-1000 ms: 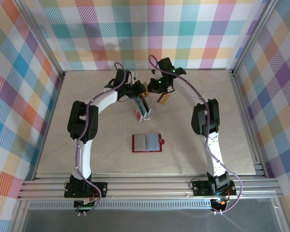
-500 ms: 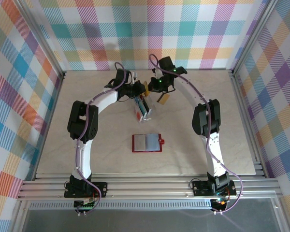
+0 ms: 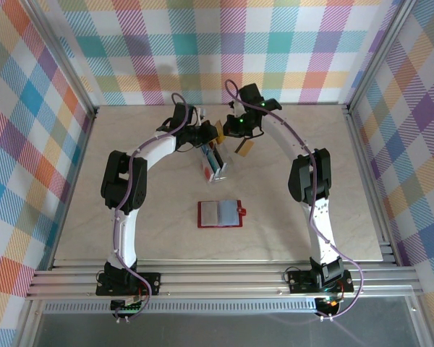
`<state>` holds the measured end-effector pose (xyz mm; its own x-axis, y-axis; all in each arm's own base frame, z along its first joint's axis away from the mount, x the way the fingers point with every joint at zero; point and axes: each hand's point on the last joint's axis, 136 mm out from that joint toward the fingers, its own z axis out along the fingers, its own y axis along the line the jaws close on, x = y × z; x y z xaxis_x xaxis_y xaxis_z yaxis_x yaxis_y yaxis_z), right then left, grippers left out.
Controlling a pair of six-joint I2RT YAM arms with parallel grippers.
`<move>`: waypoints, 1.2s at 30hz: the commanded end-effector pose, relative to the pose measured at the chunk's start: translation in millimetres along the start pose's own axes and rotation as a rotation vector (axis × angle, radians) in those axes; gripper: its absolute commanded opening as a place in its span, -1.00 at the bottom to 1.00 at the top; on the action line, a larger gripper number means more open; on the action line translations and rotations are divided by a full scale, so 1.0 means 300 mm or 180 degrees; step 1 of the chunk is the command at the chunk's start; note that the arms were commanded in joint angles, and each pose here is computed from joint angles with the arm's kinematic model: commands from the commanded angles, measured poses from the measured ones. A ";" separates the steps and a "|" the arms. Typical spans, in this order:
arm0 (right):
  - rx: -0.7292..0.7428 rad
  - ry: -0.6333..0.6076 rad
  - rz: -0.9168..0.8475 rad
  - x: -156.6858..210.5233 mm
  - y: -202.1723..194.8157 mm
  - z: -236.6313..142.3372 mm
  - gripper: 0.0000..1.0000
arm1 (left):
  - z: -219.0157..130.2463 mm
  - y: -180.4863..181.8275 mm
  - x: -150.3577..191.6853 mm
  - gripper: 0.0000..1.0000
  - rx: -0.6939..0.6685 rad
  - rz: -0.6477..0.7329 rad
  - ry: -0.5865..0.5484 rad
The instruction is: Put the credit cards into the card holder
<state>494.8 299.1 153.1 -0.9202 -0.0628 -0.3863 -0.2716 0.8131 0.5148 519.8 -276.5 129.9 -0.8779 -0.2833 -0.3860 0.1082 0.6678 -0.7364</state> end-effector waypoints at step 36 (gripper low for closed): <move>-0.0203 0.0080 -0.0053 0.003 0.050 -0.045 -1.00 | -0.236 -0.175 0.010 -0.64 0.0252 0.0084 -0.0151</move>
<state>491.1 301.9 160.5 -0.9227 -0.0708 -0.3791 -0.2813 0.7960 0.5360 481.1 -269.9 211.8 -0.8483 -0.2979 -0.4378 0.1912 0.5986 -0.7779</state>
